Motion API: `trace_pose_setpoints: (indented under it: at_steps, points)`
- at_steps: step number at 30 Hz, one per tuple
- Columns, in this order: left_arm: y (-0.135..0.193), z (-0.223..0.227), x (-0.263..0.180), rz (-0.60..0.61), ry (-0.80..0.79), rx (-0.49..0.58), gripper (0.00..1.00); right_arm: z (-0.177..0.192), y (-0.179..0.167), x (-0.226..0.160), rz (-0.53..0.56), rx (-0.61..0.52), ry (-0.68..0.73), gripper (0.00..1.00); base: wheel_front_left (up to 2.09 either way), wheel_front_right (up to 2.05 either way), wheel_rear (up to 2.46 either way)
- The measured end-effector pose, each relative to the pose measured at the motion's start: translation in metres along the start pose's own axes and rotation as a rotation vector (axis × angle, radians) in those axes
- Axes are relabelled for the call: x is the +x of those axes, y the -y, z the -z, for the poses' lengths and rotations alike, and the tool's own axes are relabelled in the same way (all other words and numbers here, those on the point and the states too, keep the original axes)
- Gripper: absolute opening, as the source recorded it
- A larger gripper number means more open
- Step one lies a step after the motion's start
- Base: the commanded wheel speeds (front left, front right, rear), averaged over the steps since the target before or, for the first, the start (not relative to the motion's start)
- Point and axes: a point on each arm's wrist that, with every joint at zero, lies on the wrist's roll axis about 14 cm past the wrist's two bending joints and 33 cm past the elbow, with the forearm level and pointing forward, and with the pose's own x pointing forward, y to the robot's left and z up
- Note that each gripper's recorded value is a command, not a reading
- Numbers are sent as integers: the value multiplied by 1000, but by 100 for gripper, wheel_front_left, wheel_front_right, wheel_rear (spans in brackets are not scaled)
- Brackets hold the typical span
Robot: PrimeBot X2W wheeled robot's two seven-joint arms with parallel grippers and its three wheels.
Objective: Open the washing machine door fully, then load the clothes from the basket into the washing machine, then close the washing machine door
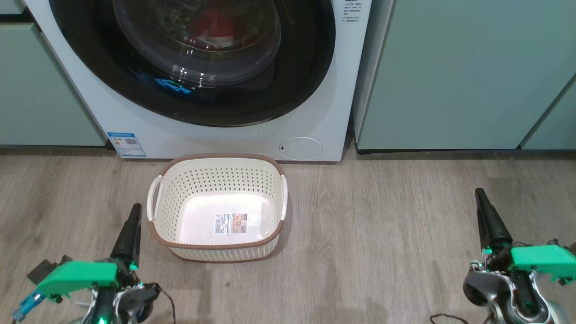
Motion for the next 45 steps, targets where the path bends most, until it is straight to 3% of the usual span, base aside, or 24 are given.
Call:
trace_pose_setpoints:
  at_steps: [45]
  points:
    - [0,0,0,0,0,0,0,-1,0,0,0,0,-1,0,0,0,0]
